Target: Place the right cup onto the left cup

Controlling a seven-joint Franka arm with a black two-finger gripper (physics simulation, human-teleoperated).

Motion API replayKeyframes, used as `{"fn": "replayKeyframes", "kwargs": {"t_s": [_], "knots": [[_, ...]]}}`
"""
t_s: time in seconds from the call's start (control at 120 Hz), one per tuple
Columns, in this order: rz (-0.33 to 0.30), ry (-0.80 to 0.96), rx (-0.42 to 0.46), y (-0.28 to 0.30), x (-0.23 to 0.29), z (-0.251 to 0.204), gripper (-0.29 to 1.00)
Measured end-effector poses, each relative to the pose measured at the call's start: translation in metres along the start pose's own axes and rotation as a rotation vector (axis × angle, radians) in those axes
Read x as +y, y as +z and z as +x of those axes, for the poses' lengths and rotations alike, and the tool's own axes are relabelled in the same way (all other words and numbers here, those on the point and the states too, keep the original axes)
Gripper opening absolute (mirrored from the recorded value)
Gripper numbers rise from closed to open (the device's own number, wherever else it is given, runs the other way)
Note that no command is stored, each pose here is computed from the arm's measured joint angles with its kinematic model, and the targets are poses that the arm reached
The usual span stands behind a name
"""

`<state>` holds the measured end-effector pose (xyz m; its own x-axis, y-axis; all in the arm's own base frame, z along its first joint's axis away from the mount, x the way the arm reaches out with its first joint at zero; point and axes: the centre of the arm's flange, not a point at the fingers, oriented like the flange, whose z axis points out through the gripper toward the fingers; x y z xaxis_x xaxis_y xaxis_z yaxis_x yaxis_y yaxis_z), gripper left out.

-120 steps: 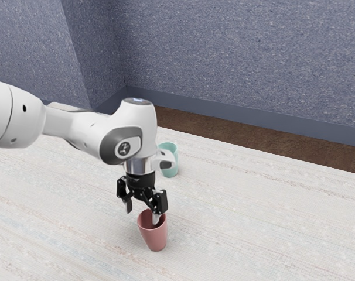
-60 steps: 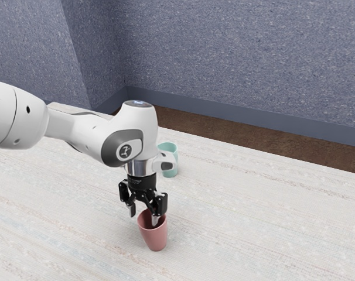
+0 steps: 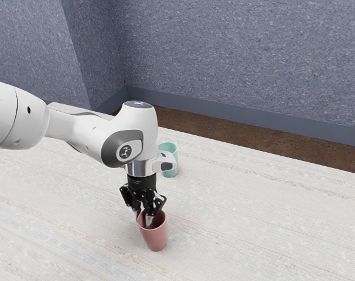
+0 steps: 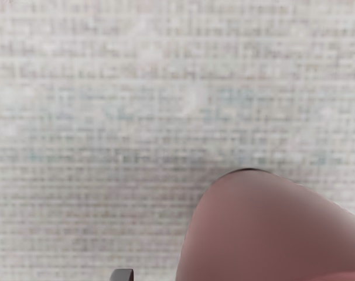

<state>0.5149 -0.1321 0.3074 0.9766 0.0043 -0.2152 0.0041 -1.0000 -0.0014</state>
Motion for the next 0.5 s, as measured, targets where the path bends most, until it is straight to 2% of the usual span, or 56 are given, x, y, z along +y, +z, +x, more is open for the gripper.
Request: {"fn": "replayKeyframes", "kwargs": {"t_s": [0.2,0.5], "knots": [[0.002,-0.002,0.005,-0.002,0.0,0.0,-0.01],[0.007,0.01,0.072,-0.038,0.005,-0.013,-0.07]]}}
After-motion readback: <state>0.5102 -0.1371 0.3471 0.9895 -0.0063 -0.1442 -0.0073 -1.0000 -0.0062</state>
